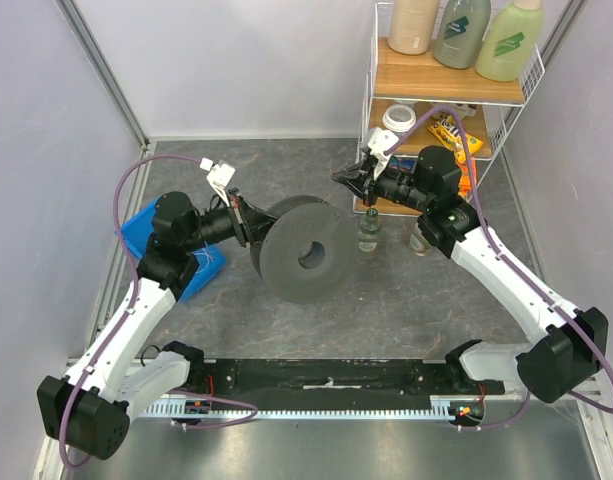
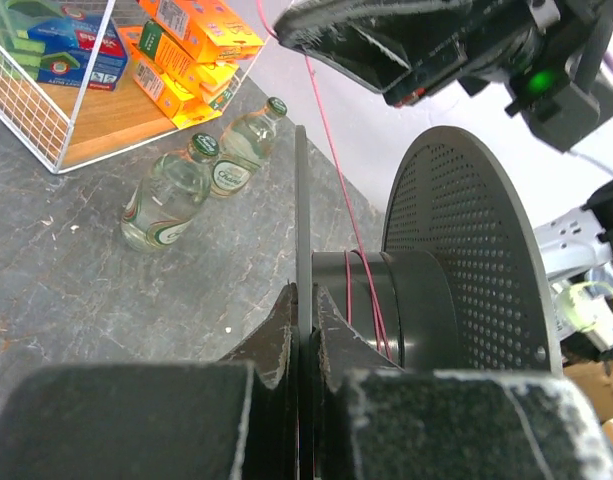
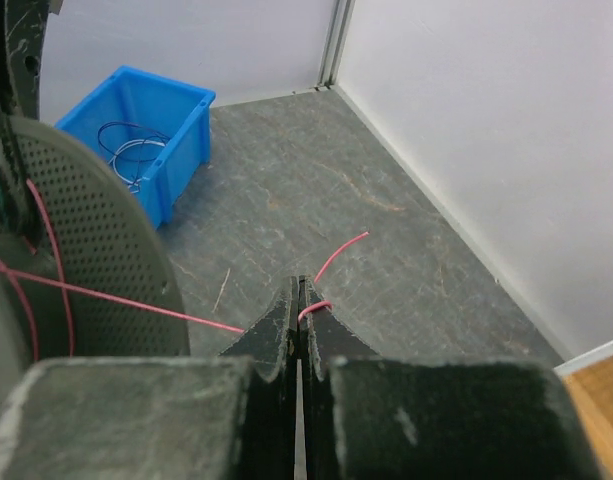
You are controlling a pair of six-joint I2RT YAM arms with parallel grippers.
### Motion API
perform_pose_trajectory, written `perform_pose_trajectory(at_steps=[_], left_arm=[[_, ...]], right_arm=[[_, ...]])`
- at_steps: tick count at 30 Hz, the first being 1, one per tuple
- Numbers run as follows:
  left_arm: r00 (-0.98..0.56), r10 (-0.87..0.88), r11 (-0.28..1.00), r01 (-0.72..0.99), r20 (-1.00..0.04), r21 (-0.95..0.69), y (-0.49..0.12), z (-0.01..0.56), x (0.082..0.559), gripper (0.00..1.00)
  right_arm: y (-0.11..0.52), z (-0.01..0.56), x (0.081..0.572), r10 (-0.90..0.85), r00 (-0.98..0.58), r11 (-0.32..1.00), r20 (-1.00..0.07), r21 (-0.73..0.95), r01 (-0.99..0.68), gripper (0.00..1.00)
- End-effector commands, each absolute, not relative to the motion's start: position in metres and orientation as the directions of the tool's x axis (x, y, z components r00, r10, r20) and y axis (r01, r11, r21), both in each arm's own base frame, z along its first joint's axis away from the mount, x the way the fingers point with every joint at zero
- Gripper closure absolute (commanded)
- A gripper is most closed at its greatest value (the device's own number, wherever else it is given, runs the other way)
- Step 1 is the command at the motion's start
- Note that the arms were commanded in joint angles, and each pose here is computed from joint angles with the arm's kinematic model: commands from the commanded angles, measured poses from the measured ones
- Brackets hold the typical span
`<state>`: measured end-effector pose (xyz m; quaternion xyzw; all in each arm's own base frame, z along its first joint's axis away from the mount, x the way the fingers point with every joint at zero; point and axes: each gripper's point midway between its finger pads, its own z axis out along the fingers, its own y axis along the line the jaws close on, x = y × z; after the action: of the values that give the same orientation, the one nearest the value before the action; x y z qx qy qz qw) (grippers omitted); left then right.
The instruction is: Wrap the cables
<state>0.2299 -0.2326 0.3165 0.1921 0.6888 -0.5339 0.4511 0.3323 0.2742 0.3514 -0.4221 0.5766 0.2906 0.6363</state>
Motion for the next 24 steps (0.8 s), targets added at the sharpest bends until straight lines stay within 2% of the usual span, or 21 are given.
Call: perform_pose_trajectory(at_steps=[1, 7, 10, 14, 19, 24], left_arm=[[-0.602, -0.215, 0.195, 0.745, -0.769, -0.638, -0.233, 0.343, 0.198, 0.98], [-0.645, -0.319, 0.164, 0.684, -0.694, -0.711, -0.224, 0.367, 0.215, 0.98], [-0.627, -0.361, 0.168, 0.684, -0.69, -0.709, -0.221, 0.383, 0.223, 0.98], [-0.562, -0.459, 0.236, 0.669, -0.688, -0.705, -0.206, 0.406, 0.244, 0.98], [-0.411, -0.573, 0.331, 0.676, -0.709, -0.659, -0.187, 0.442, 0.265, 0.98], [-0.332, -0.598, 0.364, 0.698, -0.729, -0.616, -0.182, 0.466, 0.27, 0.98]], right_arm=[[0.234, 0.385, 0.352, -0.073, 0.22, 0.639, -0.973, -0.215, -0.738, 1.0], [0.218, 0.351, 0.352, -0.069, 0.103, 0.712, -0.992, -0.121, -0.691, 1.0], [0.216, 0.336, 0.349, -0.028, 0.026, 0.73, -0.999, -0.038, -0.682, 1.0], [0.215, 0.328, 0.343, 0.028, -0.035, 0.736, -0.999, 0.044, -0.675, 1.0], [0.221, 0.336, 0.331, 0.16, -0.105, 0.702, -0.981, 0.188, -0.687, 1.0], [0.228, 0.331, 0.323, 0.253, -0.22, 0.655, -0.942, 0.334, -0.678, 1.0]])
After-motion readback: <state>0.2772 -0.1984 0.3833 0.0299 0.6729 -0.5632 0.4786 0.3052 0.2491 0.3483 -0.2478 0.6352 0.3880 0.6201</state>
